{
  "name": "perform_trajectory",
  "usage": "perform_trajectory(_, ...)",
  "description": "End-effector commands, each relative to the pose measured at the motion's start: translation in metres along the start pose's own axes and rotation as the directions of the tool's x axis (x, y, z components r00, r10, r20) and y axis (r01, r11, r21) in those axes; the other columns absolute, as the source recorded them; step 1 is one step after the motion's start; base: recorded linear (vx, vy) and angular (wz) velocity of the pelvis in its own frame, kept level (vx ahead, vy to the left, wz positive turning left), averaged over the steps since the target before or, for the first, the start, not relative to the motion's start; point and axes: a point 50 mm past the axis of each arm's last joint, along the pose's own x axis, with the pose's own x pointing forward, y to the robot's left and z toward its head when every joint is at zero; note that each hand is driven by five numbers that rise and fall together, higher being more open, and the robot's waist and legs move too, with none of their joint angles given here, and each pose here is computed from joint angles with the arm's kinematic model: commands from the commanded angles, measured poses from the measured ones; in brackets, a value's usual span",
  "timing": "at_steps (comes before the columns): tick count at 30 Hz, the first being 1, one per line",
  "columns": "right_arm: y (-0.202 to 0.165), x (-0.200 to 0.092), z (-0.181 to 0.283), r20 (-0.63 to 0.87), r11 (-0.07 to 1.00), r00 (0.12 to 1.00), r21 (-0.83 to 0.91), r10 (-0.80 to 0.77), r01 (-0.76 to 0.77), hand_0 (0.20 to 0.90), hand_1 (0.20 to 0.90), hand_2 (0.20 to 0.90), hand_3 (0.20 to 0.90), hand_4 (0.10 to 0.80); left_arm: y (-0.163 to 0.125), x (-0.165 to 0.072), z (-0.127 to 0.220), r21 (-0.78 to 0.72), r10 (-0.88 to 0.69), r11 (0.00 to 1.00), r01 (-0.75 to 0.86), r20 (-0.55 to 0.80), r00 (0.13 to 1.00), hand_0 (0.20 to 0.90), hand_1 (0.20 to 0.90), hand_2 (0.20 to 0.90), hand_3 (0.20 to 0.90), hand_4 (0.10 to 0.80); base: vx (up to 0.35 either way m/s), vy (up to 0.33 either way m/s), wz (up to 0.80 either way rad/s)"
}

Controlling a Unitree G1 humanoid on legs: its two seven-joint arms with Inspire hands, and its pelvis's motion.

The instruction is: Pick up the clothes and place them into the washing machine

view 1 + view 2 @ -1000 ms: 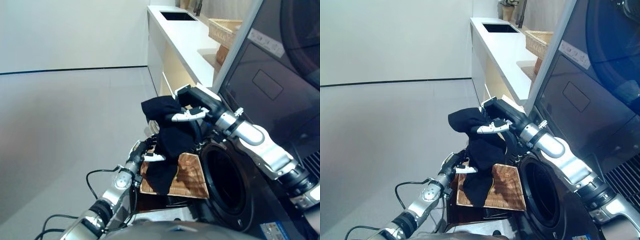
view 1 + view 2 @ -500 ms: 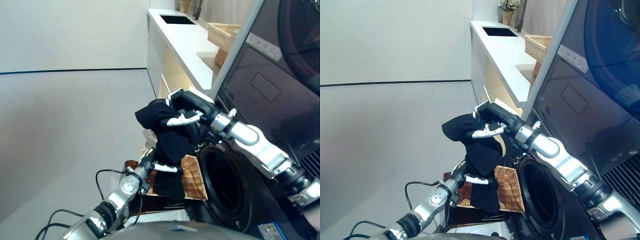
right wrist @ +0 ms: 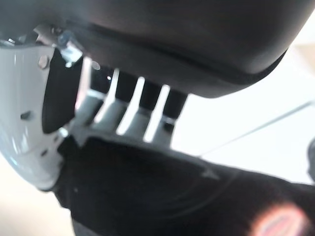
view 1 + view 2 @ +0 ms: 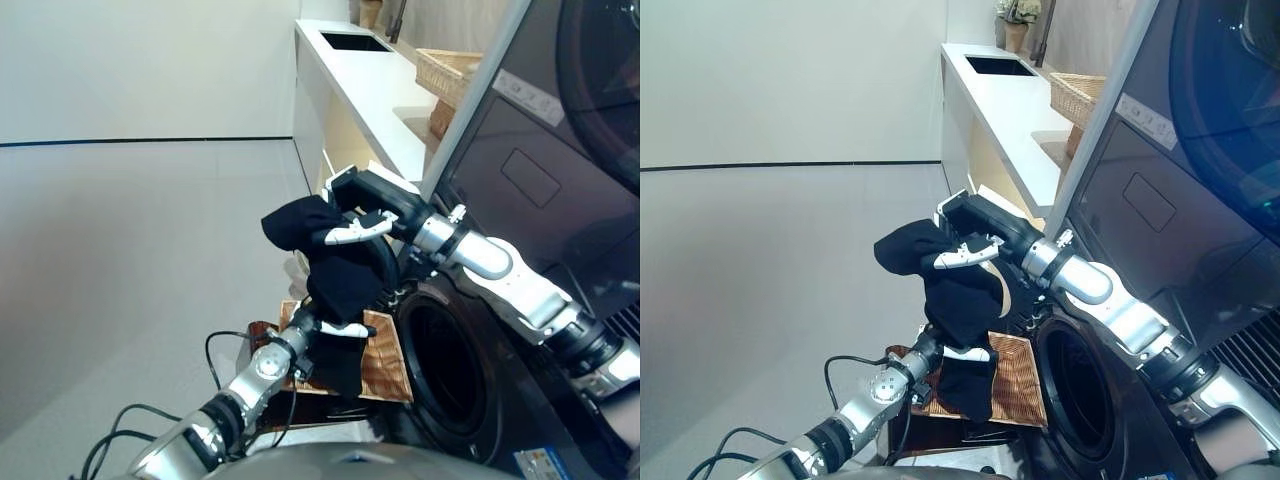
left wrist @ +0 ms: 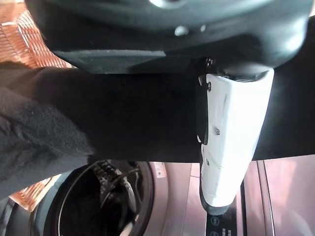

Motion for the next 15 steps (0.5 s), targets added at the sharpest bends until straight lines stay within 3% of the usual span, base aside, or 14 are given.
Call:
perform_trajectory(1,-0.028,0.016,0.051,0.238,0.996,0.968,-0.028,-0.080,0.090,0.200,0.200,0.200,0.200,0.300,-0.027,0.027,0.059,0.016,-0.104,0.995,0.103,0.224,0.969,0.200,0.200,0.200,0.200,0.300,0.000,0.000,0.00)
perform_trajectory(11,-0.038,0.000,0.042,0.202,0.989,0.969,-0.003,-0.145,0.148,0.200,0.200,0.200,0.200,0.300,0.002,0.019,0.046,-0.007,-0.027,1.000,0.029,0.185,0.982,0.200,0.200,0.200,0.200,0.300,0.000,0.000,0.00)
perform_trajectory(15,-0.044,-0.013,0.039,0.187,0.982,0.965,-0.002,-0.186,0.190,0.200,0.200,0.200,0.200,0.300,0.026,0.008,0.035,-0.035,0.058,0.998,-0.053,0.165,0.985,0.200,0.200,0.200,0.200,0.300,0.000,0.000,0.00)
